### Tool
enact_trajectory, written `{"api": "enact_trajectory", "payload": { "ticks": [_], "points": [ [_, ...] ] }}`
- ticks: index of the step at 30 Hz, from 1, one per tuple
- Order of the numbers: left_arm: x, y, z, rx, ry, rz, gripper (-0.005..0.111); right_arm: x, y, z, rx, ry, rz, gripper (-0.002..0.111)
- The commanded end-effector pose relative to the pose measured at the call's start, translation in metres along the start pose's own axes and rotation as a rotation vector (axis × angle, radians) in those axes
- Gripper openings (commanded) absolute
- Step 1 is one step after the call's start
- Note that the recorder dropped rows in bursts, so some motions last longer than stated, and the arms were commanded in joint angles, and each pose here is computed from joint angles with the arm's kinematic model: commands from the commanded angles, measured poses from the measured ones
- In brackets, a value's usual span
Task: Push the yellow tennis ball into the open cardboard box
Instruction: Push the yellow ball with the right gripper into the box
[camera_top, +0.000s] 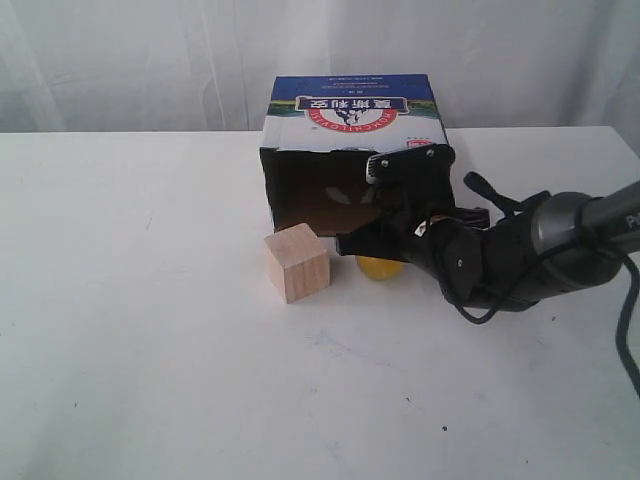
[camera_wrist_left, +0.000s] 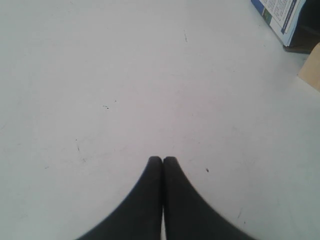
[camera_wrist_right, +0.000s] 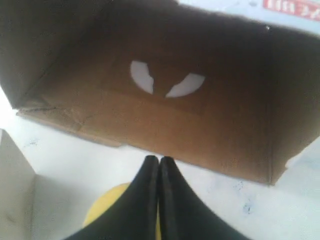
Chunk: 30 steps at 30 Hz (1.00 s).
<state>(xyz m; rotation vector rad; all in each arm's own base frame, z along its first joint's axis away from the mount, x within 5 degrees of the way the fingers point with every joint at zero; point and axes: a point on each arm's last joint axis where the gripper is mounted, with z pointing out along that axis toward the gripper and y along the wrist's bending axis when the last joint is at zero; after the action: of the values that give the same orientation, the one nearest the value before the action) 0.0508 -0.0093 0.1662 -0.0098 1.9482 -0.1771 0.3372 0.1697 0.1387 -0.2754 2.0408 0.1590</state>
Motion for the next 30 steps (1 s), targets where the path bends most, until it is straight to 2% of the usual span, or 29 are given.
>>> {"api": "enact_trajectory", "payload": {
  "ticks": [1, 4, 6, 10, 14, 21, 25, 30],
  "points": [
    [0.001, 0.0, 0.0, 0.008, 0.005, -0.01, 0.0, -0.011, -0.006, -0.001, 0.051, -0.136, 0.008, 0.0],
    [0.001, 0.0, 0.0, 0.008, 0.005, -0.01, 0.0, -0.024, -0.008, -0.007, 0.064, -0.206, 0.013, 0.0],
    [0.001, 0.0, 0.0, 0.008, 0.005, -0.01, 0.0, -0.029, -0.006, -0.013, 0.04, -0.178, 0.024, 0.0],
    [0.001, 0.0, 0.0, 0.008, 0.005, -0.01, 0.0, -0.023, 0.004, -0.03, -0.092, 0.086, 0.037, 0.0],
    [0.001, 0.0, 0.0, 0.008, 0.005, -0.01, 0.0, -0.011, 0.008, -0.032, -0.137, 0.215, 0.014, 0.0],
    [0.001, 0.0, 0.0, 0.008, 0.005, -0.01, 0.0, -0.005, 0.013, -0.005, -0.126, 0.224, 0.013, 0.0],
    [0.001, 0.0, 0.0, 0.008, 0.005, -0.01, 0.0, -0.013, 0.019, 0.022, -0.125, 0.185, 0.015, 0.0],
    [0.001, 0.0, 0.0, 0.008, 0.005, -0.01, 0.0, -0.025, 0.012, 0.048, -0.095, 0.128, 0.039, 0.0]
  ]
}}
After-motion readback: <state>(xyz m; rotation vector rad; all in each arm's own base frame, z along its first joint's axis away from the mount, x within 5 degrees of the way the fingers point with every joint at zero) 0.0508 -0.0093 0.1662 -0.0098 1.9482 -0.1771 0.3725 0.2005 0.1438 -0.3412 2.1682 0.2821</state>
